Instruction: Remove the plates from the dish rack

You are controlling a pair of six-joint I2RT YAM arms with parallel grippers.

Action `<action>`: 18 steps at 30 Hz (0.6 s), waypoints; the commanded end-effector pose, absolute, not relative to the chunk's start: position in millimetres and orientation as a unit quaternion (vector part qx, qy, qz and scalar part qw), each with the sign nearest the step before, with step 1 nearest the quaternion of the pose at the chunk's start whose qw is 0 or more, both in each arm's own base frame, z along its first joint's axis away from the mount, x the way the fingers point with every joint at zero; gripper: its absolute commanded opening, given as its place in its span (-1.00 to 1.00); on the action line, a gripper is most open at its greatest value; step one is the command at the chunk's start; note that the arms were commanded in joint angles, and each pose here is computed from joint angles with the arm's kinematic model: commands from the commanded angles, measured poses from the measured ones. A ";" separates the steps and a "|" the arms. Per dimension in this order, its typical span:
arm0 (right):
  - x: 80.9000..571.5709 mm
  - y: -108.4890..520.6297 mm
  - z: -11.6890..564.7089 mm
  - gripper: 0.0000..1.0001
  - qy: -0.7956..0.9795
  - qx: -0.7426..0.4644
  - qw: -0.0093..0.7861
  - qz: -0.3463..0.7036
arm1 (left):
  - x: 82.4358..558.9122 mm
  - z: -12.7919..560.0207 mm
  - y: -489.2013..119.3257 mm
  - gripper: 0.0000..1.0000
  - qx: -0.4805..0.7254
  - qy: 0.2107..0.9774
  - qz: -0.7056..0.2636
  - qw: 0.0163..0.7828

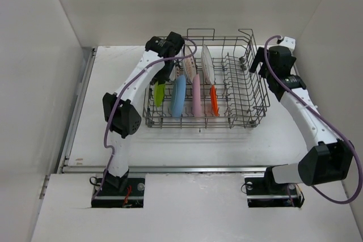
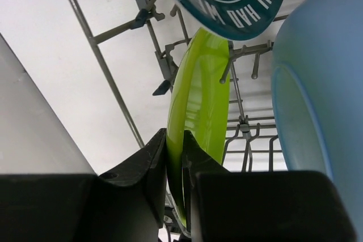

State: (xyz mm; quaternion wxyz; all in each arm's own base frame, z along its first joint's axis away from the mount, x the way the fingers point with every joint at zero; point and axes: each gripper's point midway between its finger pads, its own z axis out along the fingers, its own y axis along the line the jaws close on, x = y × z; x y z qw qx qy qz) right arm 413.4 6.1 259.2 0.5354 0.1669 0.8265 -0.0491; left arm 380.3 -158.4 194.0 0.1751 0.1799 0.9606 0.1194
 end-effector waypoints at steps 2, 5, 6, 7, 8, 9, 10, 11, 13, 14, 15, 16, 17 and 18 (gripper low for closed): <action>419.1 9.2 291.9 0.98 0.809 0.160 0.564 -0.041 | 371.2 243.7 -151.0 -1.00 0.173 0.949 0.118 0.235; 418.9 13.9 305.0 0.98 0.803 0.148 0.576 -0.036 | 372.7 255.0 -144.9 -1.00 0.165 0.944 0.129 0.254; 418.7 13.8 310.1 0.98 0.802 0.149 0.578 -0.035 | 374.9 263.7 -143.9 -1.00 0.160 0.941 0.130 0.270; 416.8 13.2 313.7 0.98 0.800 0.146 0.581 -0.036 | 374.3 268.5 -141.0 -1.00 0.161 0.938 0.134 0.276; 415.4 16.4 322.8 0.98 0.795 0.140 0.589 -0.033 | 376.7 271.7 -136.6 -1.00 0.154 0.937 0.138 0.281; 415.3 16.4 322.9 0.98 0.795 0.140 0.590 -0.033 | 378.4 277.8 -133.7 -1.00 0.154 0.933 0.144 0.291; 413.5 15.7 332.5 0.98 0.789 0.137 0.598 -0.033 | 378.8 278.5 -132.3 -1.00 0.153 0.932 0.148 0.293; 411.6 20.4 341.0 0.95 0.784 0.134 0.606 -0.027 | 377.6 282.0 -131.1 -1.00 0.156 0.931 0.148 0.296; 409.1 25.1 349.1 0.95 0.781 0.117 0.613 -0.025 | 378.8 282.1 -127.6 -1.00 0.152 0.931 0.150 0.295; 406.5 29.9 352.6 0.95 0.780 0.108 0.616 -0.023 | 380.5 282.1 -122.5 -1.00 0.145 0.932 0.152 0.294; 407.2 29.7 354.7 0.95 0.778 0.105 0.619 -0.024 | 383.0 282.1 -114.3 -1.00 0.135 0.934 0.155 0.293; 406.7 34.7 354.6 0.95 0.779 0.094 0.619 -0.025 | 383.0 282.1 -114.2 -1.00 0.135 0.934 0.155 0.293; 404.0 39.7 358.1 0.95 0.777 0.089 0.623 -0.019 | 384.2 281.3 -110.3 -1.00 0.130 0.936 0.151 0.290; 403.9 39.4 358.1 0.95 0.777 0.085 0.623 -0.023 | 384.4 283.0 -112.7 -1.00 0.125 0.937 0.143 0.294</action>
